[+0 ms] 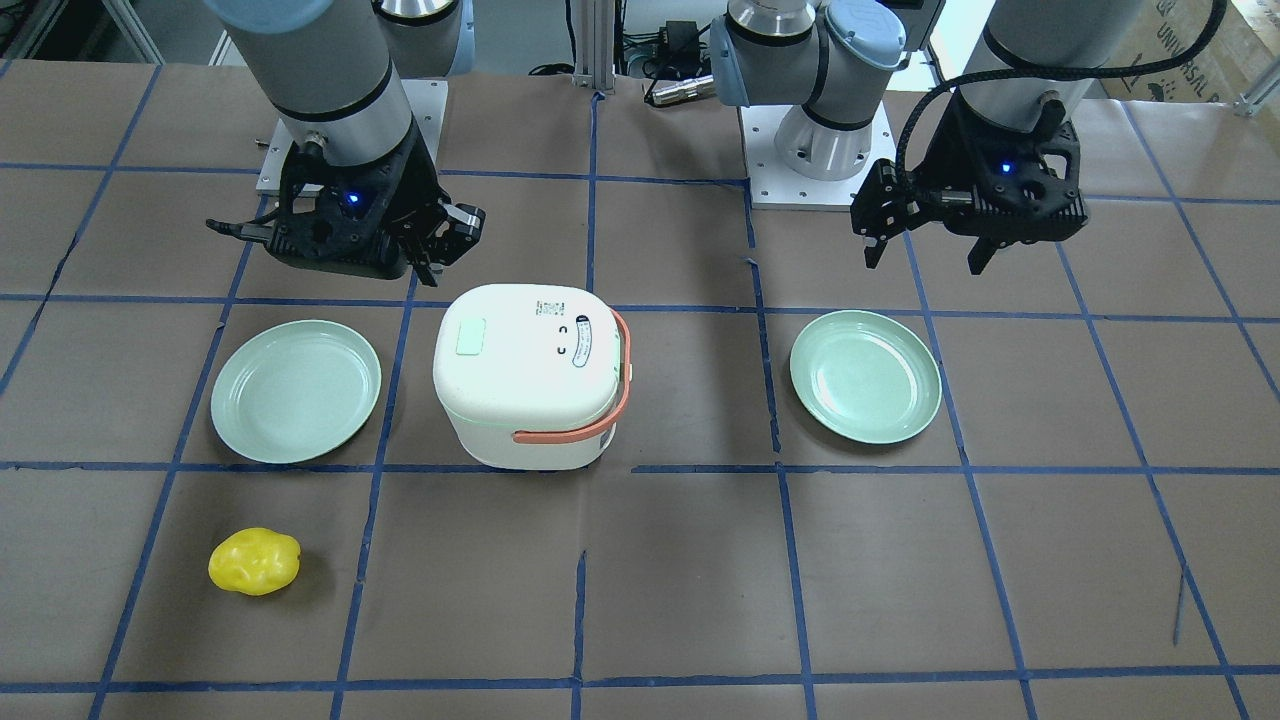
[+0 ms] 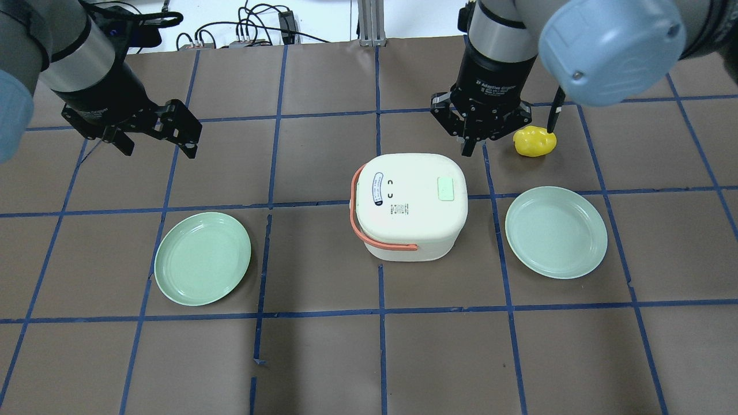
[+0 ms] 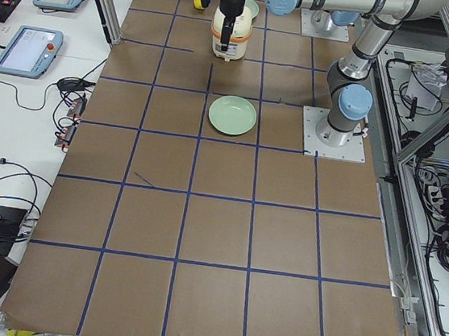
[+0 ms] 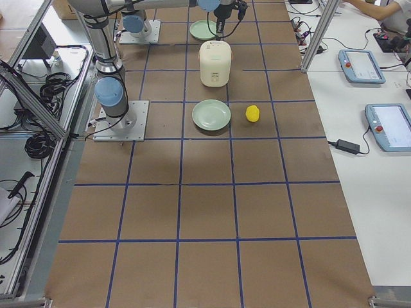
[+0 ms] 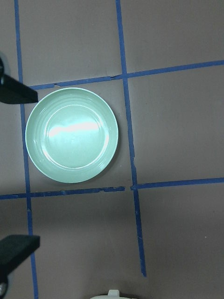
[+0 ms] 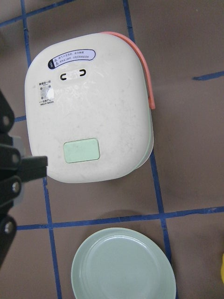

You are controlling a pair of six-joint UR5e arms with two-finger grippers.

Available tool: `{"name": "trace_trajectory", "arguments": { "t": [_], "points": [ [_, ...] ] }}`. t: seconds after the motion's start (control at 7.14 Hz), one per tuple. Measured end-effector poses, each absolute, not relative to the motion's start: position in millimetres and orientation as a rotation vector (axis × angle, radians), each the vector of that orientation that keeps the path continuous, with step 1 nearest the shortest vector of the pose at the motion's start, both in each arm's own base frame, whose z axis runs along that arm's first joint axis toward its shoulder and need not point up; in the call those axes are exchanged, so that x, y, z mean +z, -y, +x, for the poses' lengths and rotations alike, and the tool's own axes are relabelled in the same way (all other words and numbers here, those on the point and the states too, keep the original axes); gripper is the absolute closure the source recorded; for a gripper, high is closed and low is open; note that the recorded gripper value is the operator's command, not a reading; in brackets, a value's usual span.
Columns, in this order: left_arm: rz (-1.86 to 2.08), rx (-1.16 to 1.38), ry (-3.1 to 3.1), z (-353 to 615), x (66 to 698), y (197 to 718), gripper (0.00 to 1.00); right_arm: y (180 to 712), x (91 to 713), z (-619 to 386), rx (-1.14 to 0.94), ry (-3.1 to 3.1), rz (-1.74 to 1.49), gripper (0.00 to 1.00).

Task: Press rice cooker button
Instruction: 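Move the right gripper down onto the rice cooker's green button, then press the green button on the rice cooker lid with the right gripper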

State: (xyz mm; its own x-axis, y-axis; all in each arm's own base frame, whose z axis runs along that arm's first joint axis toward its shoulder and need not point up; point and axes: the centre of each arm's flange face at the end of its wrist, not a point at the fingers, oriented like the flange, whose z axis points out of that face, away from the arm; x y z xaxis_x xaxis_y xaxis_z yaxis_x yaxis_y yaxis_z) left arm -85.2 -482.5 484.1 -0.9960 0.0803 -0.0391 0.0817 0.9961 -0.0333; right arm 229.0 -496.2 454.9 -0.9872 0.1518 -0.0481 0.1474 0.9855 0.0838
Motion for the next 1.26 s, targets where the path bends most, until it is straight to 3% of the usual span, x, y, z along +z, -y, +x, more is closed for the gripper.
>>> {"name": "trace_trajectory", "arguments": {
  "t": [1.26],
  "points": [
    [0.126,-0.054,-3.101,-85.1,484.2,482.5,0.0,476.6,382.7,240.7,-0.06,-3.059,0.269,0.91]
  ]
}}
